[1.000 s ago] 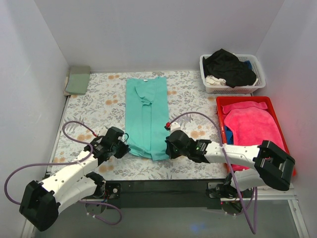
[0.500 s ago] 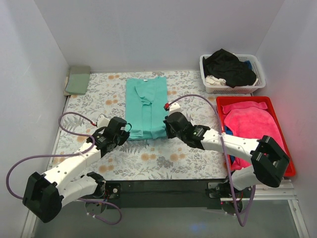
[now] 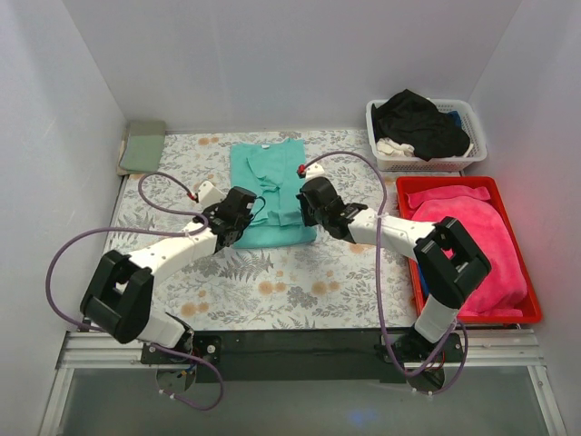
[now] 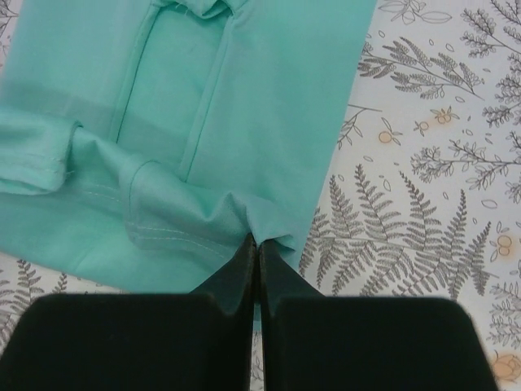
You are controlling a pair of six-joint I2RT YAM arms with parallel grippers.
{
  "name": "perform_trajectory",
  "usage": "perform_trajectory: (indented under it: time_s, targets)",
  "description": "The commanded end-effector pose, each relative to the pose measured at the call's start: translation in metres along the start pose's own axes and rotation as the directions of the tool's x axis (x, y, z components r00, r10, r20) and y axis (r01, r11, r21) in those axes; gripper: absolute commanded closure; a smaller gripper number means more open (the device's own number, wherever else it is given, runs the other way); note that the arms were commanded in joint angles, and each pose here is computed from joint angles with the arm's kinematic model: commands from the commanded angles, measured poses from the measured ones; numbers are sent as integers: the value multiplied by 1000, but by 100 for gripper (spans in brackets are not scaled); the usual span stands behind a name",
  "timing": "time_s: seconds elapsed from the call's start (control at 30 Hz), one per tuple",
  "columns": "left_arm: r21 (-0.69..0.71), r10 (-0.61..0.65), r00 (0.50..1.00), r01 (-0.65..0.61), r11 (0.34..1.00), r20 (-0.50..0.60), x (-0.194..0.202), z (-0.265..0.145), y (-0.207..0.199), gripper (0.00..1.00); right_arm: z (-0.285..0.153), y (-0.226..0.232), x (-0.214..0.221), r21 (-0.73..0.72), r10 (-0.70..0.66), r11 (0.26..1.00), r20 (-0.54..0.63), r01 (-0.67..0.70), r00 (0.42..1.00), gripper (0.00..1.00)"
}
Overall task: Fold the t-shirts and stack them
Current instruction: Fold the folded rectangular tshirt in 1/3 of the way
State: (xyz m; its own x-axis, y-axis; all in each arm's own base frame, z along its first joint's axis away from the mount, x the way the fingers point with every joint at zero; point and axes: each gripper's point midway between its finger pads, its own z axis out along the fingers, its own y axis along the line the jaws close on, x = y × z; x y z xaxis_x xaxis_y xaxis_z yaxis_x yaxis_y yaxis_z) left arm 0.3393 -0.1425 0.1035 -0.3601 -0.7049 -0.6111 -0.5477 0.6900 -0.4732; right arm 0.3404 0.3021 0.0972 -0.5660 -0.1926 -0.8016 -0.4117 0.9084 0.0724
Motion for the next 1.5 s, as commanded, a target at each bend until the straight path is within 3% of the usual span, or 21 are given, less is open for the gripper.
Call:
perform_trajectory:
  time_s: [0.0, 0.37, 0.77, 0.9, 1.0, 1.17, 1.27, 1.47]
  targets:
    - [2, 14, 994, -14, 1000, 105, -24, 15, -15, 100, 13, 6, -41, -39, 6, 999, 91, -3, 996, 99]
    - [-78, 34, 989, -23, 997, 143, -45, 70, -18, 100, 54, -7, -60, -43, 19, 999, 85, -15, 996, 99]
    - [9, 135, 991, -136, 991, 20, -45, 117, -46, 100, 83, -27, -63, -17, 38, 999, 60, -37, 997, 98]
    - [66, 142, 989, -144, 987, 38, -58, 119, -68, 78, 90, -35, -82, -3, 35, 999, 83, -35, 996, 61]
    - [127, 128, 988, -139, 982, 89, -79, 109, -94, 67, 88, -41, -111, 8, 28, 1000, 128, -29, 991, 52]
    - [176, 126, 983, -149, 973, 137, -98, 87, -105, 61, 67, -42, -137, -5, 22, 1000, 177, -22, 984, 49]
    - [175, 130, 983, -151, 973, 131, -97, 76, -95, 61, 56, -32, -118, -51, 41, 998, 137, -34, 990, 49]
    - [220, 127, 992, -121, 968, -13, -55, 54, -60, 62, 37, -3, -55, -85, -21, 996, 37, 24, 999, 52]
